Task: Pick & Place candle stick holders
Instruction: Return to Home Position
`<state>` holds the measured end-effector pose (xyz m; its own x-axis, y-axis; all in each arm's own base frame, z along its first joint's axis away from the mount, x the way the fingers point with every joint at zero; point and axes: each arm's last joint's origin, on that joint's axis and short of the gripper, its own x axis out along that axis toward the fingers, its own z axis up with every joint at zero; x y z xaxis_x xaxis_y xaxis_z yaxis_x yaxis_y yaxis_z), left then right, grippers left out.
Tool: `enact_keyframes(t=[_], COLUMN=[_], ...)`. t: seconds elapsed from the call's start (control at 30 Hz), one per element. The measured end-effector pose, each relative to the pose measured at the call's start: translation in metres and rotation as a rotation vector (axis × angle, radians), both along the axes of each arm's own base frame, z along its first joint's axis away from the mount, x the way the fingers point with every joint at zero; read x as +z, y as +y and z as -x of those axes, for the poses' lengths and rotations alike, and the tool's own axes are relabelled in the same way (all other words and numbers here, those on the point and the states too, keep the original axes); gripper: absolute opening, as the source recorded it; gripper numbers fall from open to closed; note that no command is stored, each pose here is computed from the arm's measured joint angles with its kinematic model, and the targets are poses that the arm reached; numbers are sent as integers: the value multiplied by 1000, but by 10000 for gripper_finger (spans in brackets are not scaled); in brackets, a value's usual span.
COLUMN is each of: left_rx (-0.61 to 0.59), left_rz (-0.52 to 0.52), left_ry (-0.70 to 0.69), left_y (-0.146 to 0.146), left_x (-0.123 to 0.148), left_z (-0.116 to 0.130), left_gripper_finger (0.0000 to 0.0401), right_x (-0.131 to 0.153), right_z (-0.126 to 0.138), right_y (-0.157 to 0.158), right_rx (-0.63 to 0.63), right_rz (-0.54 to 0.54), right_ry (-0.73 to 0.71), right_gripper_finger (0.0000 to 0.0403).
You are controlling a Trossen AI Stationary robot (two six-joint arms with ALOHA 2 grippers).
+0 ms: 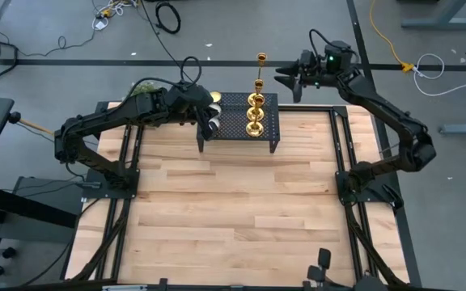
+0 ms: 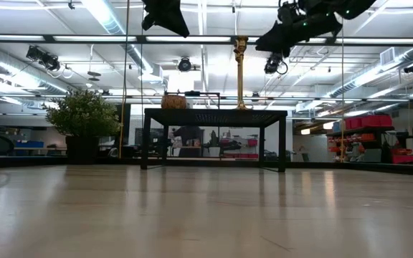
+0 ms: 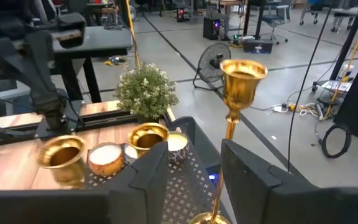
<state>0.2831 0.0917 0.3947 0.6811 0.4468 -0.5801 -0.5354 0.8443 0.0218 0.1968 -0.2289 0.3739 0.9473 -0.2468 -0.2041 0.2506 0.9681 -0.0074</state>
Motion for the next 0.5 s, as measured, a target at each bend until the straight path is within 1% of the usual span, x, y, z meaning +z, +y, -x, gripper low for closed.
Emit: enact_keyframes(t=[0.3, 0.5], left_rx=[0, 0], left_rz=[0, -1], left_ry=[0, 0], left_y=[0, 0], left_x=[0, 0], left_z=[0, 0], left_gripper_finger=[28, 28], right_x=[11, 13], right_z=[5, 5], right_y=[25, 30], right_rx=[37, 53], right_rz=[-15, -7], right_ry=[13, 15], right_gripper_finger=[125, 119])
